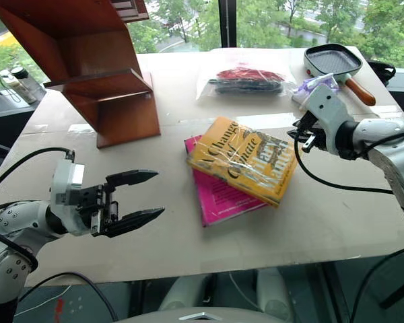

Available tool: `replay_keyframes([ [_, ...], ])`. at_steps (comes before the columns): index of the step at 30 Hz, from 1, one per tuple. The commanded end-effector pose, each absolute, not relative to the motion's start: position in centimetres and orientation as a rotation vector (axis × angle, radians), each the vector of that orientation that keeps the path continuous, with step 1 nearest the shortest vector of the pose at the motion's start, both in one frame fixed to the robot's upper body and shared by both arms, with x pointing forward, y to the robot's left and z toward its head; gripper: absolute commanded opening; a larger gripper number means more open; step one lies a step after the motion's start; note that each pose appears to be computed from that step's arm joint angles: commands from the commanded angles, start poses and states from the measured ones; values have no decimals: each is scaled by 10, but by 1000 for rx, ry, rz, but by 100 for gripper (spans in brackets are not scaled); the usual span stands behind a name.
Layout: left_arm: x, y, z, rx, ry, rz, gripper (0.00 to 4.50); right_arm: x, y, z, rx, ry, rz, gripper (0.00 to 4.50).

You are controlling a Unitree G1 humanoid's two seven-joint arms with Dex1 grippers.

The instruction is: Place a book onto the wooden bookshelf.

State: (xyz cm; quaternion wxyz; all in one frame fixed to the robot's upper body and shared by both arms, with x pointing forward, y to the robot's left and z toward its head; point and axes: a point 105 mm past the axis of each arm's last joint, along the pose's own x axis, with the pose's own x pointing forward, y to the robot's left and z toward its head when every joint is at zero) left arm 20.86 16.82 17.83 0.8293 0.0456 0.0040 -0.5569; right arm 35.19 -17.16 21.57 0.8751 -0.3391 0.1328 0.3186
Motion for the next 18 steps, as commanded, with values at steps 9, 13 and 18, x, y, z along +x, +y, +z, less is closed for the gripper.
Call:
replay_keyframes([
  [9, 205, 180, 161, 137, 113, -1084, 450, 383, -189, 196, -883, 373, 686, 2],
  [13, 204, 181, 157, 147, 114, -1077, 450, 380, -185, 187, -892, 397, 728, 2],
  [18, 204, 181, 156, 150, 110, -1065, 450, 370, -169, 183, -877, 399, 816, 2],
])
